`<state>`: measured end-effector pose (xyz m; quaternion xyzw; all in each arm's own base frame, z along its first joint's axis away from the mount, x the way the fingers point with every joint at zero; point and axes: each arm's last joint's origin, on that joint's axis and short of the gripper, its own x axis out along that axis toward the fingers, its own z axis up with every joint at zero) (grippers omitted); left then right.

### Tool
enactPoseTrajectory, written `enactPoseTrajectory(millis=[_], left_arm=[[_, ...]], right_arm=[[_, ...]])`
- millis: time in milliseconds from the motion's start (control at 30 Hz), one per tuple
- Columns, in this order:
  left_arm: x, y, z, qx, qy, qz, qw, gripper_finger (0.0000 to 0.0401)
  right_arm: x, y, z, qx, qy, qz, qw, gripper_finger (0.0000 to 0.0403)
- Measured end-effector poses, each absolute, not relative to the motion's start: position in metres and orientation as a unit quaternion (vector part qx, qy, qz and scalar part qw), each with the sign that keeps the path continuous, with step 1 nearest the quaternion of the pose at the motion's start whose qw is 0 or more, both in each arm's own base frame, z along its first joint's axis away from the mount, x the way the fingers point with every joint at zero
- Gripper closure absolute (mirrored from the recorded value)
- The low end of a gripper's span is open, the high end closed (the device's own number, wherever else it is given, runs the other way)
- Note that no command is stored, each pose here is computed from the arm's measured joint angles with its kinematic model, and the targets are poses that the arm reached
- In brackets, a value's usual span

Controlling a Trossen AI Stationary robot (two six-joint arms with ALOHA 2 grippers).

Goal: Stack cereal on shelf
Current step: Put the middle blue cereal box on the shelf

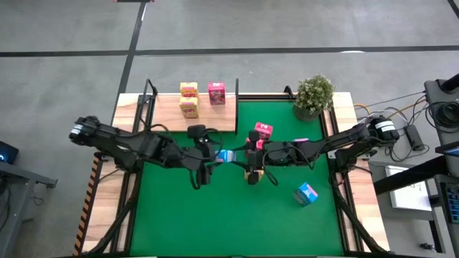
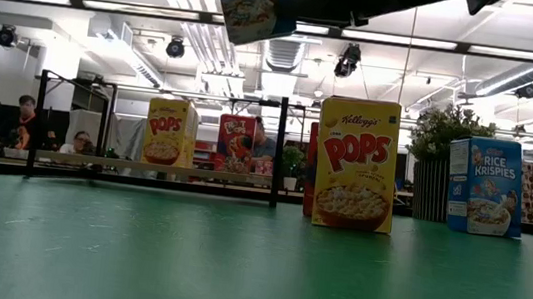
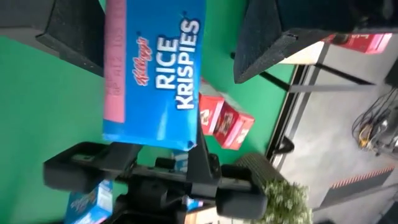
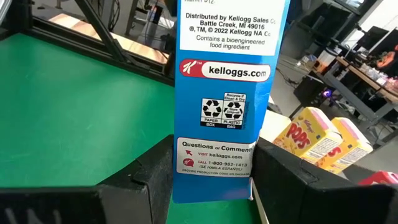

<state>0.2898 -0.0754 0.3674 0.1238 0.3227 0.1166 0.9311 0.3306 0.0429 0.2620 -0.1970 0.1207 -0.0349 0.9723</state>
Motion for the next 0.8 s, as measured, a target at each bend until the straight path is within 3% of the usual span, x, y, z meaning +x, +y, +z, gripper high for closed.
enactPoseTrajectory(millis=[800], left_arm=[[0.289, -0.085, 0.383, 0.106, 0.342, 0.115, 0.927, 0.0172]], right_arm=[[0.33, 0.043, 0.26, -0.189, 0.129, -0.034, 0.973, 0.0221]])
